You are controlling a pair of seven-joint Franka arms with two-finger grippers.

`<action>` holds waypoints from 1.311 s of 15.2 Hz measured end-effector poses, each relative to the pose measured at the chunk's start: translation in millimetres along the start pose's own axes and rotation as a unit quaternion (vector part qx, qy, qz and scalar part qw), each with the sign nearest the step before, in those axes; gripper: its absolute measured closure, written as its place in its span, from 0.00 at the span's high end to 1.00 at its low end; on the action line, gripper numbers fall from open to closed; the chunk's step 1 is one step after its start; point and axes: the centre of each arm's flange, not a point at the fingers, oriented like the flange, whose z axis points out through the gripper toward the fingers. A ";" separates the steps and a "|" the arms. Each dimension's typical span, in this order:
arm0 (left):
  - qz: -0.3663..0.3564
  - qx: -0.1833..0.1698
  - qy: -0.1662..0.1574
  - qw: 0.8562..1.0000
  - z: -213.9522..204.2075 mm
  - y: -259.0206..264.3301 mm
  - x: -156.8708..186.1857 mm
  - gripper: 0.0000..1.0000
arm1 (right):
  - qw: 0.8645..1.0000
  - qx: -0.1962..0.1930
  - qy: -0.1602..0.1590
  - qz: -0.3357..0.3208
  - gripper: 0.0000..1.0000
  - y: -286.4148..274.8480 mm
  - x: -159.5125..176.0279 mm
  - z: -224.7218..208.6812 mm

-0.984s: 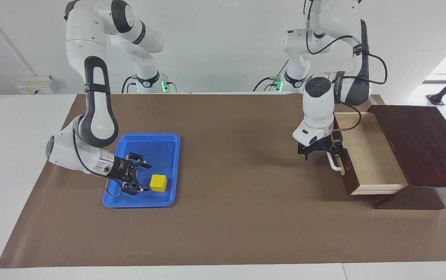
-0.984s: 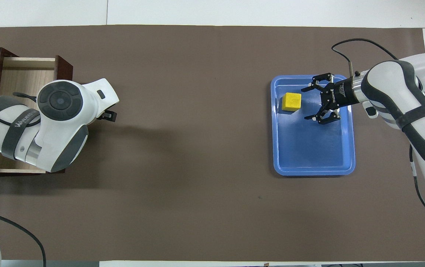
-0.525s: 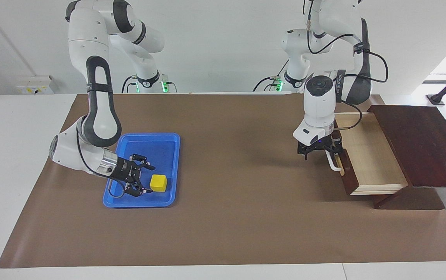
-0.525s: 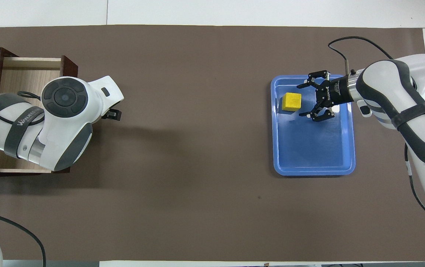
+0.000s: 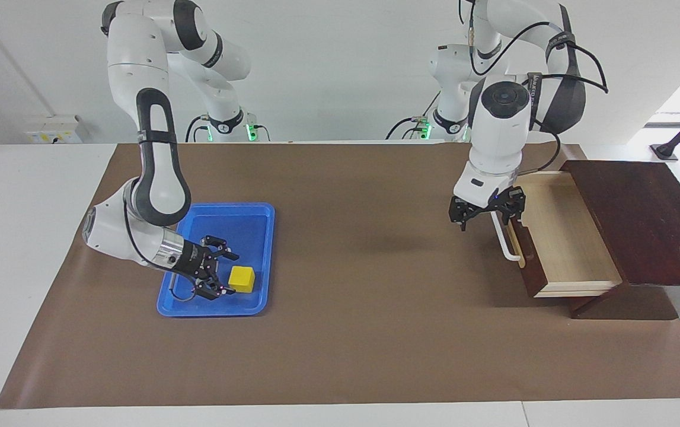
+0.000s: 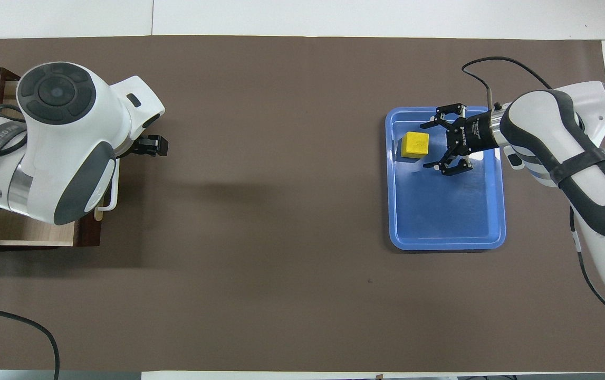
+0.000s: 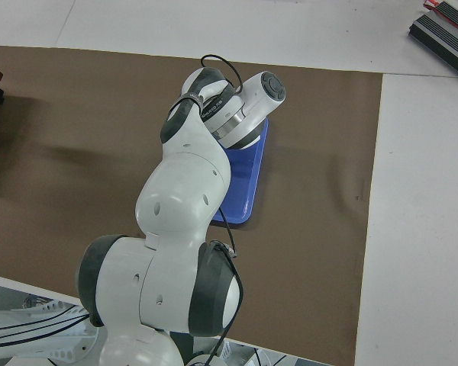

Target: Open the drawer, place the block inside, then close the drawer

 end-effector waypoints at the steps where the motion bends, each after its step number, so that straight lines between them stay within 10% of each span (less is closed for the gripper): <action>1: -0.035 -0.015 -0.006 0.999 -3.4 8.4 -3.0 1.00 | 1.000 0.000 0.000 0.000 1.00 0.0 0.0 0.0; 3: -0.123 -0.046 -0.025 0.991 -7.1 17.1 -6.2 1.00 | 1.000 0.000 0.000 0.000 0.97 0.0 0.2 -0.1; 7: -0.293 -0.070 -0.047 0.952 -10.7 28.1 -8.5 1.00 | 1.000 0.001 0.000 0.000 0.56 -0.2 0.3 -0.4; 15: -0.471 -0.076 -0.051 0.877 -17.6 59.0 -18.4 1.00 | 1.000 0.001 -0.010 -0.017 0.56 -11.3 -19.8 -15.5; 20: -0.538 -0.079 -0.053 0.838 -18.6 56.5 -15.4 1.00 | 0.999 -0.004 -0.024 -0.024 0.56 -33.1 -143.0 -30.2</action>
